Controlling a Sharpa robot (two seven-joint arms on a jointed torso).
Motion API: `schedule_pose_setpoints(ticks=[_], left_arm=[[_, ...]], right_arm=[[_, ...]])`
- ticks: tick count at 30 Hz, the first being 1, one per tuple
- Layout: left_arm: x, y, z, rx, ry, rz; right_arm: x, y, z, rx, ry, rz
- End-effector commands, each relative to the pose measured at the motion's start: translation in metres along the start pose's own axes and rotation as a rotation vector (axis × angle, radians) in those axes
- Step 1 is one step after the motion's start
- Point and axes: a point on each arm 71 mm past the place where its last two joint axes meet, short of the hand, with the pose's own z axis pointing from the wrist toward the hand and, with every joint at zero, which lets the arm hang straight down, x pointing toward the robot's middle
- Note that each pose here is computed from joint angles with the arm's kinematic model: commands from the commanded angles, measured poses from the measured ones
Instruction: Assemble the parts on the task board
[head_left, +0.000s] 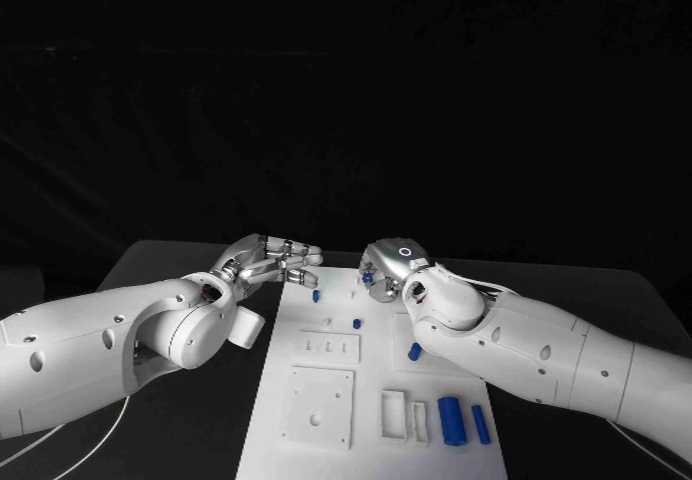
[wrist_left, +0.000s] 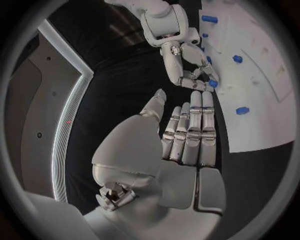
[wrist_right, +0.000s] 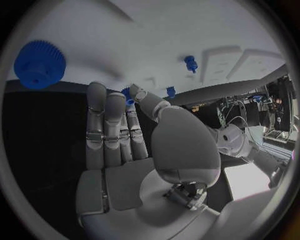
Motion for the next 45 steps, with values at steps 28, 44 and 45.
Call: schedule_pose_setpoints(ticks=[28, 44, 45], left_arm=[[0.0044, -0.0052, 0.0034, 0.015, 0.018, 0.007], [0.004, -0.0056, 0.0048, 0.014, 0.017, 0.009], [0.004, -0.0056, 0.0048, 0.014, 0.018, 0.009]], right_arm=[[-0.004, 0.013, 0.008, -0.005, -0.042, 0.011], [0.001, 0.012, 0.01, -0.005, -0.001, 0.004], [0.002, 0.013, 0.01, -0.006, 0.001, 0.004]])
